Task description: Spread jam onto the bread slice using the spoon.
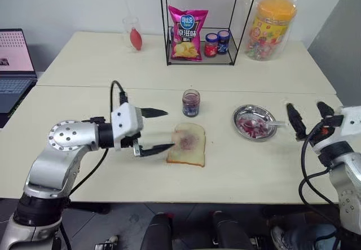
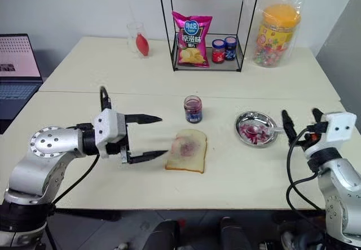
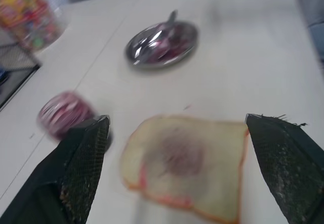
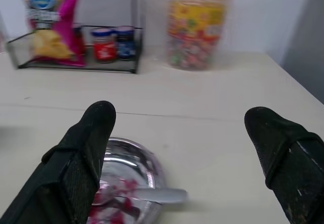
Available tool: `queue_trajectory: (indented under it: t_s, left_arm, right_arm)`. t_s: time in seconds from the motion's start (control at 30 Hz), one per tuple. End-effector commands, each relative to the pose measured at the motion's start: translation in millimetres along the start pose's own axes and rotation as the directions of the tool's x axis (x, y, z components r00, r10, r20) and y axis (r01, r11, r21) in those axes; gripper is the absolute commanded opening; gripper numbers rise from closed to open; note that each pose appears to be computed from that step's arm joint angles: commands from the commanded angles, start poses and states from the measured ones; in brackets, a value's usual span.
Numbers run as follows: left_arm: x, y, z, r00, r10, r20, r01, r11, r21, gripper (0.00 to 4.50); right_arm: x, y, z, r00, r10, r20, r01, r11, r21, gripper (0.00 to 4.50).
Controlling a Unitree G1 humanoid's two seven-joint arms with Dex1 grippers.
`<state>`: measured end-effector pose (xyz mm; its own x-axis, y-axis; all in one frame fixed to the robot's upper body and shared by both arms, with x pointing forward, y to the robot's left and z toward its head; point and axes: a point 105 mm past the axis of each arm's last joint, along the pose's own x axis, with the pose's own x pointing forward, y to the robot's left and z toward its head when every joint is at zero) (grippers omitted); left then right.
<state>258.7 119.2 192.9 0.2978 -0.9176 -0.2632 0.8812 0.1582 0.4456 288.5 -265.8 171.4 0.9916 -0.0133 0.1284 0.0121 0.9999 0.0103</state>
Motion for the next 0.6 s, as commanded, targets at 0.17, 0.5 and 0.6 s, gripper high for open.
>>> queue_trajectory:
  t_s: [0.17, 0.5, 0.6]
  left_arm:
    - [22, -13, 20, 0.991, -0.111, 0.080, 0.108, 0.994, 0.034, 4.49]
    - [35, -13, 12, 0.987, -0.151, 0.053, 0.146, 0.985, 0.088, 4.49]
    - [35, -11, 11, 0.988, -0.145, 0.047, 0.140, 0.986, 0.094, 4.49]
  right_arm:
    - [13, 0, -27, 0.994, -0.089, -0.057, 0.102, 0.949, 0.297, 4.50]
    - [45, 12, -54, 0.994, -0.033, -0.107, 0.086, 0.839, 0.538, 4.50]
    - [53, 13, -61, 0.991, -0.027, -0.128, 0.099, 0.797, 0.595, 4.50]
